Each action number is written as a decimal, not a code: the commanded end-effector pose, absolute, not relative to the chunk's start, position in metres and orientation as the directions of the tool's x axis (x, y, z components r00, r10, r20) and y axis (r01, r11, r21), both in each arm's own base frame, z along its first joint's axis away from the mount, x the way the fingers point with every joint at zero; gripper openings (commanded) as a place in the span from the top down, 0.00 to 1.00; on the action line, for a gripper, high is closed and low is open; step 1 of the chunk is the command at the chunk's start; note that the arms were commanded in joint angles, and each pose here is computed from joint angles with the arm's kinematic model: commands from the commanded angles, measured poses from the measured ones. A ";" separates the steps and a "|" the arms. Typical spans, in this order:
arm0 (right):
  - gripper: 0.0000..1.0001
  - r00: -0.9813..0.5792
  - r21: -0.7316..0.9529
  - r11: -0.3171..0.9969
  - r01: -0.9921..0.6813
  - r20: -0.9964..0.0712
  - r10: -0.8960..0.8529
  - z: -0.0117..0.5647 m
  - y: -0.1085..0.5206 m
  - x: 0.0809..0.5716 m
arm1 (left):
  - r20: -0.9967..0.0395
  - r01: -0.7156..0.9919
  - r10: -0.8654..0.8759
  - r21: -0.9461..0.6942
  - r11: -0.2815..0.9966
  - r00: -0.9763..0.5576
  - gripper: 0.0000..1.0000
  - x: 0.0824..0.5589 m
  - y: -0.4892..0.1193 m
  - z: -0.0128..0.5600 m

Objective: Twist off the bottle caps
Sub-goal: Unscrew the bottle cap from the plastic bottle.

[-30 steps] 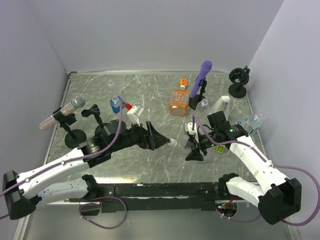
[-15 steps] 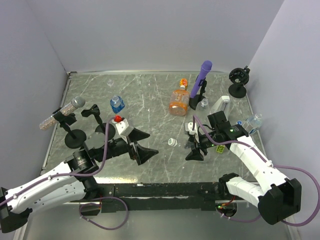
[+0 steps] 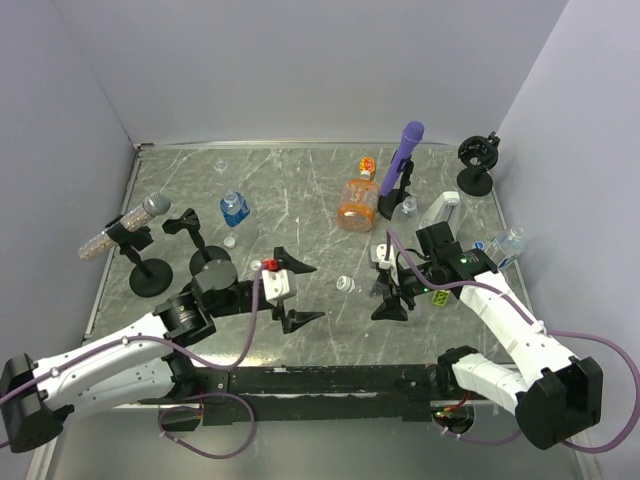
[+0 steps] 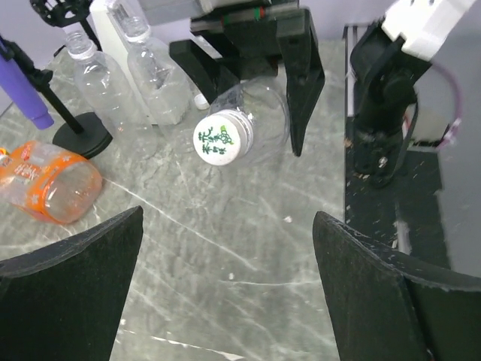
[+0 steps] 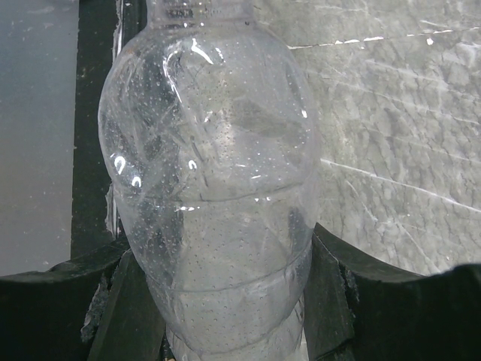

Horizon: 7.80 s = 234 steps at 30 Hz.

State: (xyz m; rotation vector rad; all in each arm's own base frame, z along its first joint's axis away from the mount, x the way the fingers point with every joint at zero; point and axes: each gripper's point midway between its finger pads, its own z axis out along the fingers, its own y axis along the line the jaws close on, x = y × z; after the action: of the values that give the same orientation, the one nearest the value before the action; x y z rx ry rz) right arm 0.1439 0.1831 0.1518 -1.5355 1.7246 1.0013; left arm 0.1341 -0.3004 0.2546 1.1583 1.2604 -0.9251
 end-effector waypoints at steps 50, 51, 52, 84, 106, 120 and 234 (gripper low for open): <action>0.83 -0.099 0.109 0.010 -0.994 -0.862 -0.498 0.156 0.186 0.144 | -0.770 0.764 0.051 -0.620 0.179 -0.636 0.99 0.140 -0.361 0.288; 0.83 -0.099 0.109 0.010 -0.994 -0.862 -0.498 0.156 0.186 0.144 | -0.712 0.706 0.052 -0.680 0.199 -0.700 0.99 0.139 -0.362 0.286; 0.83 -0.103 0.112 0.011 -0.994 -0.860 -0.500 0.155 0.186 0.144 | -0.649 0.643 0.050 -0.736 0.211 -0.759 0.99 0.136 -0.364 0.284; 0.83 -0.133 0.110 0.077 -0.991 -0.860 -0.493 0.151 0.174 0.154 | -0.794 0.713 -0.221 -0.606 0.354 -0.566 0.03 0.129 -0.304 0.320; 0.83 -0.182 0.118 0.161 -0.980 -0.858 -0.480 0.149 0.158 0.169 | -0.806 0.711 -0.283 -0.592 0.379 -0.520 0.03 0.113 -0.253 0.300; 0.83 -0.170 0.096 0.178 -0.979 -0.864 -0.474 0.152 0.154 0.173 | -0.801 0.704 -0.281 -0.599 0.382 -0.529 0.03 0.112 -0.252 0.297; 0.87 -0.204 0.141 0.159 -0.977 -0.826 -0.525 0.162 0.178 0.206 | -0.763 0.775 0.139 -0.612 0.158 -0.631 0.27 0.238 -0.368 0.258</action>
State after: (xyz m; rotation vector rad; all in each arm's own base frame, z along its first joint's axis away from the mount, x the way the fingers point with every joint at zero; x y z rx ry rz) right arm 0.2139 0.1651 0.1415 -1.3945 1.9630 0.8410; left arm 0.2443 -0.3732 0.2324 0.7425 2.0110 -1.5351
